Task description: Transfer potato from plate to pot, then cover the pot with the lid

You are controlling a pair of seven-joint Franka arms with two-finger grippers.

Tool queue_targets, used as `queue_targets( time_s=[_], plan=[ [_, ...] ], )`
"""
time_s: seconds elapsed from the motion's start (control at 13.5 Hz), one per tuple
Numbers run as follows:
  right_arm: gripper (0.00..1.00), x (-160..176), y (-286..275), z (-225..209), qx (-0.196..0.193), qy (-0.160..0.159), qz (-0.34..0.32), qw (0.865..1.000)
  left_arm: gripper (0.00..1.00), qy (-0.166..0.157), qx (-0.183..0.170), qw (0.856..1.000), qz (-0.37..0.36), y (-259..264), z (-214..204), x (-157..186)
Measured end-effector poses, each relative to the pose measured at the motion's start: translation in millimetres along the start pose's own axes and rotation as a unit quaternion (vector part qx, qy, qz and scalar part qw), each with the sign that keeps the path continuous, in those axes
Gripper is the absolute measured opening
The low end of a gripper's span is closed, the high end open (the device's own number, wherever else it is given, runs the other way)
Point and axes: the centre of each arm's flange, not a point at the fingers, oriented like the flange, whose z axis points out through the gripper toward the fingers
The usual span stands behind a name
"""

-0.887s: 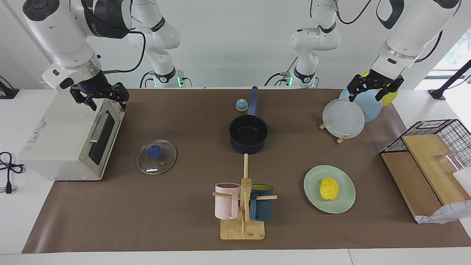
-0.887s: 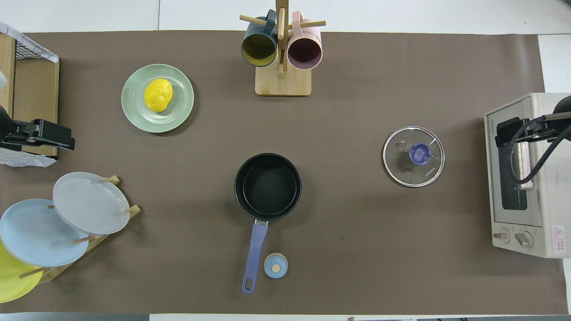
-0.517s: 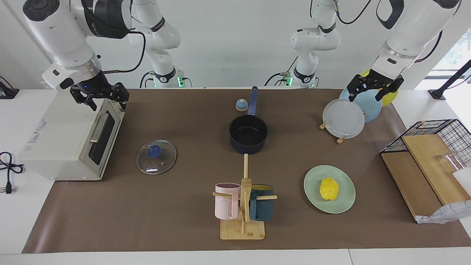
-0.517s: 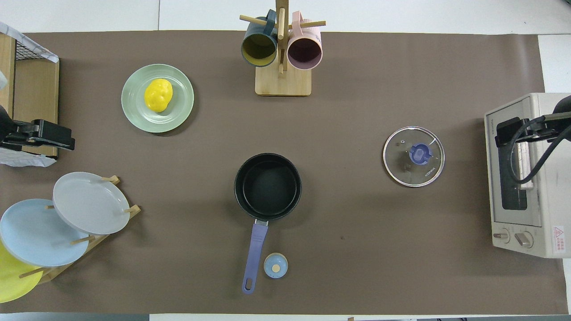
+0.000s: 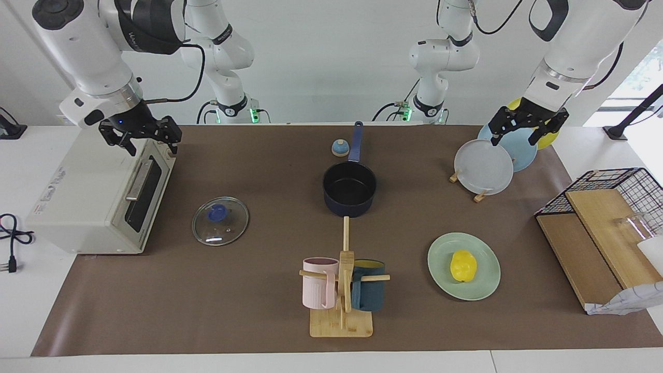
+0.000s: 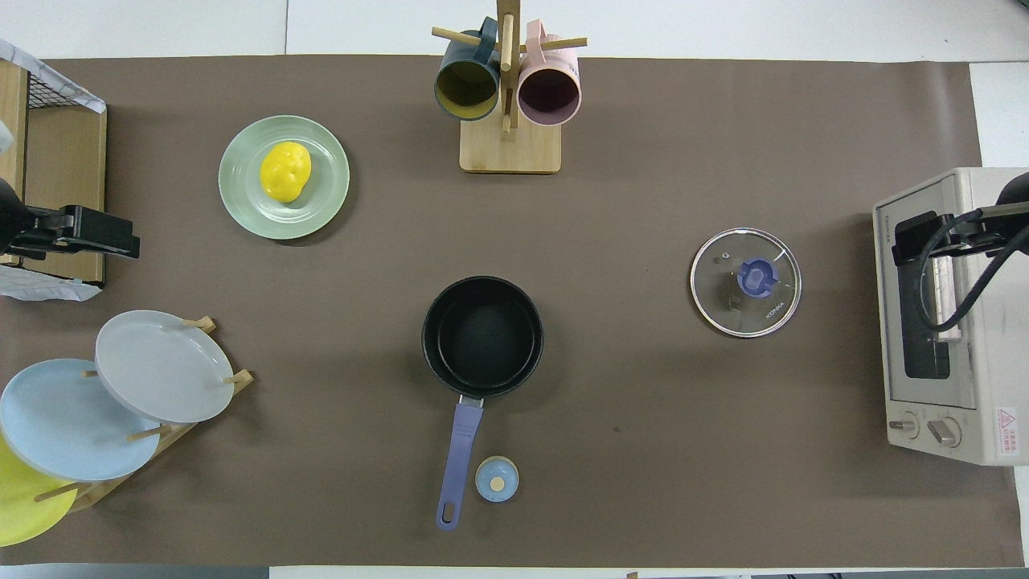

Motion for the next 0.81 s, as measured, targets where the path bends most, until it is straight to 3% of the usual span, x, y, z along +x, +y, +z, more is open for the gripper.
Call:
queue_targets(
  time_s=[0.22,0.44,0.59,0.81],
  plan=[
    [1.00,-5.2,-1.5,2.0,0.002,-0.019,-0.006,1.000,1.00,-0.011,-0.016,1.000,0.000,4.3,36.5,35.2],
    [1.00,3.3,-19.5,3.9,0.023,0.012,-0.053,0.998,1.00,-0.014,-0.024,0.999,0.028,24.6,107.7,114.4],
    [1.00,11.9,-52.3,26.5,0.025,0.028,-0.081,0.996,1.00,-0.008,-0.029,0.998,0.057,31.6,166.8,152.9],
    [1.00,29.6,-90.0,93.4,0.022,0.037,-0.111,0.993,1.00,-0.009,-0.032,0.996,0.082,29.9,236.7,178.5]
  ],
)
